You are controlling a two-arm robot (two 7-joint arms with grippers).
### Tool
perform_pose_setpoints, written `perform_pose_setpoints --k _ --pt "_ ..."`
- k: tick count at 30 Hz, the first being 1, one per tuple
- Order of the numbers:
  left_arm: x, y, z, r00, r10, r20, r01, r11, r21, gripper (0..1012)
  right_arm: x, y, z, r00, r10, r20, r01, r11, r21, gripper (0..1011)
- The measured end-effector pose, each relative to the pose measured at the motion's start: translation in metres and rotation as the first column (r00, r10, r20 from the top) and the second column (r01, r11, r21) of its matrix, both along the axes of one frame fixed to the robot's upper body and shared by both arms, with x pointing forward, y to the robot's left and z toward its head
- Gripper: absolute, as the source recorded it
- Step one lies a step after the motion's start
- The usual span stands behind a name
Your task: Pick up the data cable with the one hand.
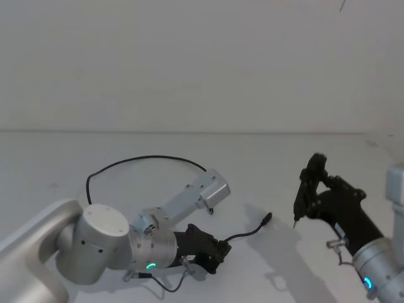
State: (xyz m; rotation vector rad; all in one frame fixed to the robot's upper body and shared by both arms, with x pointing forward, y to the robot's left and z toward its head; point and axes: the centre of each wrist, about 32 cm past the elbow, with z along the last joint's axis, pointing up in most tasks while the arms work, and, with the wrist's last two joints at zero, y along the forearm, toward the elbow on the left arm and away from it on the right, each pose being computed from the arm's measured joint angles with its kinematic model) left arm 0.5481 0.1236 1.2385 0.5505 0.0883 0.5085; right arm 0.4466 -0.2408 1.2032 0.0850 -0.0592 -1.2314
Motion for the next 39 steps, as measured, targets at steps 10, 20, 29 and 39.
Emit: perform_pose_setpoints --k 10,20,29,39 --pt "-0.0033 0.0196 0.0077 0.9934 -0.09 0.071 0.088 0.9958 0.025 32 0.006 -0.009 0.025 1.0 0.014 0.019 -0.015 0.997 0.078 279" --pt "-0.0072 0.0351 0.0175 0.9813 -0.145 0.126 0.14 0.989 0.047 32 0.012 -0.014 0.037 1.0 0.018 0.001 -0.018 0.989 0.145 279" --pt "-0.0098 0.0441 0.0229 0.973 -0.171 0.155 0.164 0.9847 0.06 32 0.017 -0.017 0.043 0.999 0.034 -0.033 -0.027 0.979 0.203 279" --pt "-0.011 0.048 0.0257 0.9687 -0.183 0.168 0.174 0.9825 0.066 32 0.024 -0.016 0.039 0.996 0.061 -0.067 -0.043 0.97 0.238 279"
